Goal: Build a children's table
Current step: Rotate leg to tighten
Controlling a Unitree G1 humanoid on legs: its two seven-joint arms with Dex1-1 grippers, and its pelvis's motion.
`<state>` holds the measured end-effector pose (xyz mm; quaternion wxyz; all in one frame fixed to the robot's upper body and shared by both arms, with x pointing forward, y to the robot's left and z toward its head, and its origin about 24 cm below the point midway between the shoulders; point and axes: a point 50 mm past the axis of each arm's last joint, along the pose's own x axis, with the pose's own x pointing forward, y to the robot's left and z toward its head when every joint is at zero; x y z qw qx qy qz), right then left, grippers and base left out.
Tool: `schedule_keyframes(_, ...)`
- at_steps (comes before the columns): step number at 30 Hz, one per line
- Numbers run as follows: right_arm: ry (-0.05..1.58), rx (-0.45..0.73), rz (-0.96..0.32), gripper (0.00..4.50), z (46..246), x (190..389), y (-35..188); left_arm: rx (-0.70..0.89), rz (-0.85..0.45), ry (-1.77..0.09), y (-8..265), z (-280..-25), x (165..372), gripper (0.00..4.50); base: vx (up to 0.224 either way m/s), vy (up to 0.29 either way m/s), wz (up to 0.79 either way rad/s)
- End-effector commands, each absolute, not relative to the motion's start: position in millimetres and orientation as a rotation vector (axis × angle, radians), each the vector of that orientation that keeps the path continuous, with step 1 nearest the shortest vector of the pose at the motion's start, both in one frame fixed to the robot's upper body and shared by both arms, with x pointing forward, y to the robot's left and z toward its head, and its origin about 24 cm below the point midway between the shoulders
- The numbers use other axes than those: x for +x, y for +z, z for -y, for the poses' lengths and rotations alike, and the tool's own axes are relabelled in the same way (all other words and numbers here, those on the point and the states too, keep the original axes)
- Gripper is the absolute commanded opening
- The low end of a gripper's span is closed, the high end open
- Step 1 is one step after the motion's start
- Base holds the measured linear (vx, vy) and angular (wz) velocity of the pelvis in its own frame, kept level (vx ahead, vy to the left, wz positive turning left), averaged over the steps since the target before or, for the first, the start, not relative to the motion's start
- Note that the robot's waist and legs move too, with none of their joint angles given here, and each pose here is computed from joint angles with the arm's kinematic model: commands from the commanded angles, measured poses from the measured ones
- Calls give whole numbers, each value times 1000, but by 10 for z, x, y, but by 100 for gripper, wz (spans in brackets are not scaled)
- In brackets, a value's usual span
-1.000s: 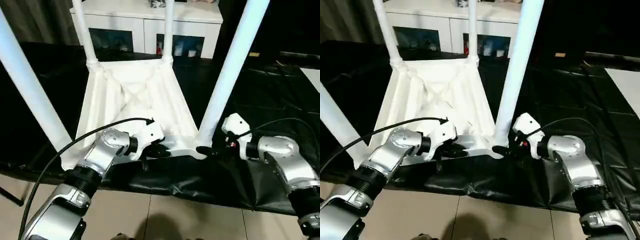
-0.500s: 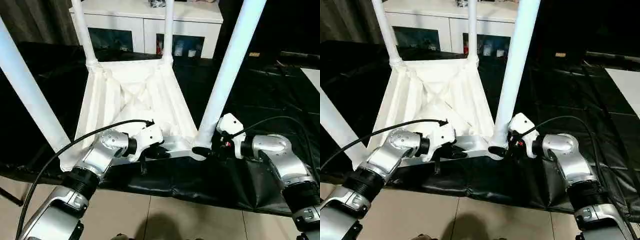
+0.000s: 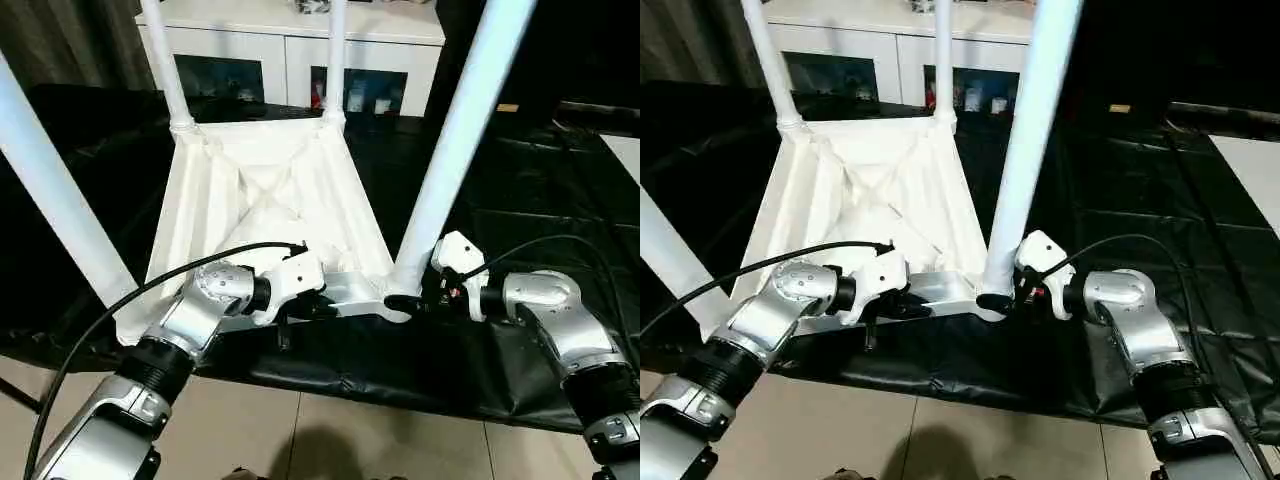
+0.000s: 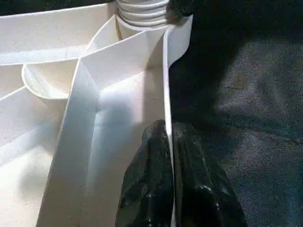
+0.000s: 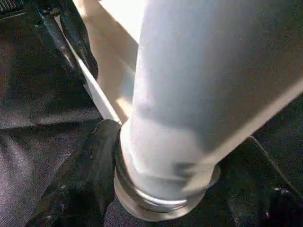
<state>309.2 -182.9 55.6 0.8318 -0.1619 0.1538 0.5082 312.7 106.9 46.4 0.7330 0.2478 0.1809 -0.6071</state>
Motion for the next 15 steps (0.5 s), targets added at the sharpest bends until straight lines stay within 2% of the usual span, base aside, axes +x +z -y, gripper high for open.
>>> schedule_keyframes(1,981,-381,-356,271,1923,3134,502,548,-537,-1349,218,-1183,3011,0,0,0,0)
schedule_keyframes(2,957,-384,-354,270,1933,3144,491,541,-535,-1343,219,-1183,3016,0,0,0,0)
schedule_keyframes(4,779,-355,-334,267,1988,3213,431,492,-517,-1281,236,-1174,3065,0,0,0,0)
schedule_keyframes(5,779,-355,-334,267,1988,3213,431,492,-517,-1281,236,-1174,3065,0,0,0,0)
schedule_keyframes(7,671,-280,-297,266,1967,3248,427,457,-495,-1228,266,-1141,3117,0,0,0,0)
schedule_keyframes(9,669,-279,-296,266,1966,3249,428,456,-495,-1227,267,-1140,3118,0,0,0,0)
schedule_keyframes(10,539,-191,-261,265,1839,3253,400,401,-463,-1170,335,-1054,3183,0,0,0,0)
schedule_keyframes(12,435,-145,-245,265,1689,3228,357,366,-435,-1109,396,-970,3246,0,0,0,0)
schedule_keyframes(13,435,-145,-245,265,1689,3228,357,366,-435,-1109,396,-970,3246,0,0,0,0)
schedule_keyframes(14,394,-111,-243,265,1575,3201,325,362,-429,-1068,417,-922,3285,0,0,0,0)
schedule_keyframes(15,389,-110,-243,265,1568,3200,323,361,-428,-1064,418,-918,3288,0,0,0,0)
